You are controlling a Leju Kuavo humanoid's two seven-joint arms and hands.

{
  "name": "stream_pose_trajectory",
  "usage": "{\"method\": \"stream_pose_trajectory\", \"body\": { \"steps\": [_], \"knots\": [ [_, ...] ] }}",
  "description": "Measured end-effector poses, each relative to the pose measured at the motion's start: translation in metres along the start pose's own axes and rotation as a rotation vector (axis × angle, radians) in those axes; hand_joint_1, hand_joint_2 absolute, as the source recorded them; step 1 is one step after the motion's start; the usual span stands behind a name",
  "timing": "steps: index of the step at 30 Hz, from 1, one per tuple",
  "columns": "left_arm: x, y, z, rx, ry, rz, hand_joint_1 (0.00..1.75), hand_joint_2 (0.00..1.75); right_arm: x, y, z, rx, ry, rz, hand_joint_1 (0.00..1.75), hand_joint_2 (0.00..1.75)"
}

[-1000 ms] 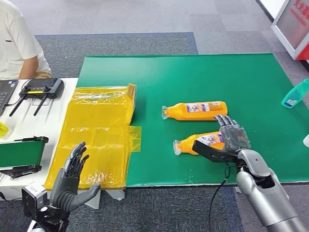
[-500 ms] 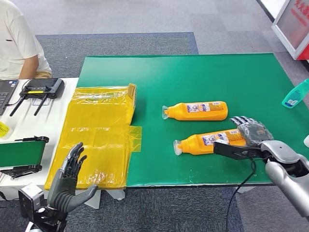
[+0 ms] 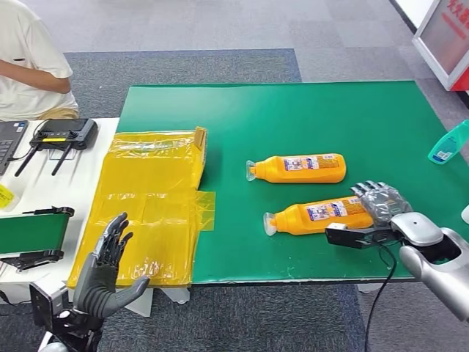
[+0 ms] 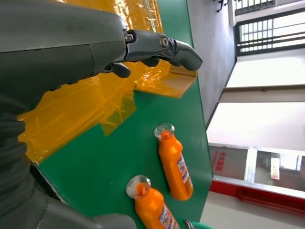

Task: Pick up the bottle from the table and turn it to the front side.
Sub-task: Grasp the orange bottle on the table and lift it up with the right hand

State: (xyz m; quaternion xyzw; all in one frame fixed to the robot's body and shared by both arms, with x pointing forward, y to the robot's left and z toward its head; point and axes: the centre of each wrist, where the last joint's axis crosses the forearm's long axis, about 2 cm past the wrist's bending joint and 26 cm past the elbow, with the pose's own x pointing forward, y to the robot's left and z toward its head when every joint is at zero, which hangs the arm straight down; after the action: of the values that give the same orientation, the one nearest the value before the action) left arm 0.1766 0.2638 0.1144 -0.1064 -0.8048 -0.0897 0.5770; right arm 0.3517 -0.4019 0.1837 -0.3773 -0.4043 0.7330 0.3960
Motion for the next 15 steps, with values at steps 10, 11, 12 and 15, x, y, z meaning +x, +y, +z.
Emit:
{"method": "stream_pose_trajectory", "body": {
  "steps": [10, 11, 12, 15],
  "knots": [
    [-0.001, -0.002, -0.003, -0.01, 0.007, 0.005, 0.0, 1.75, 0.015, 0.011, -0.014, 0.034, -0.043, -0.029, 0.0, 1.75],
    [-0.001, -0.002, -0.003, -0.011, 0.008, 0.005, 0.0, 1.75, 0.016, 0.011, -0.015, 0.035, -0.046, -0.031, 0.0, 1.75],
    [-0.002, -0.002, -0.004, -0.012, 0.009, 0.006, 0.0, 1.75, 0.018, 0.01, -0.016, 0.035, -0.049, -0.032, 0.0, 1.75],
    [-0.002, -0.004, -0.004, -0.019, 0.01, 0.01, 0.0, 1.75, 0.022, 0.01, -0.02, 0.036, -0.058, -0.036, 0.0, 1.75]
  ]
}}
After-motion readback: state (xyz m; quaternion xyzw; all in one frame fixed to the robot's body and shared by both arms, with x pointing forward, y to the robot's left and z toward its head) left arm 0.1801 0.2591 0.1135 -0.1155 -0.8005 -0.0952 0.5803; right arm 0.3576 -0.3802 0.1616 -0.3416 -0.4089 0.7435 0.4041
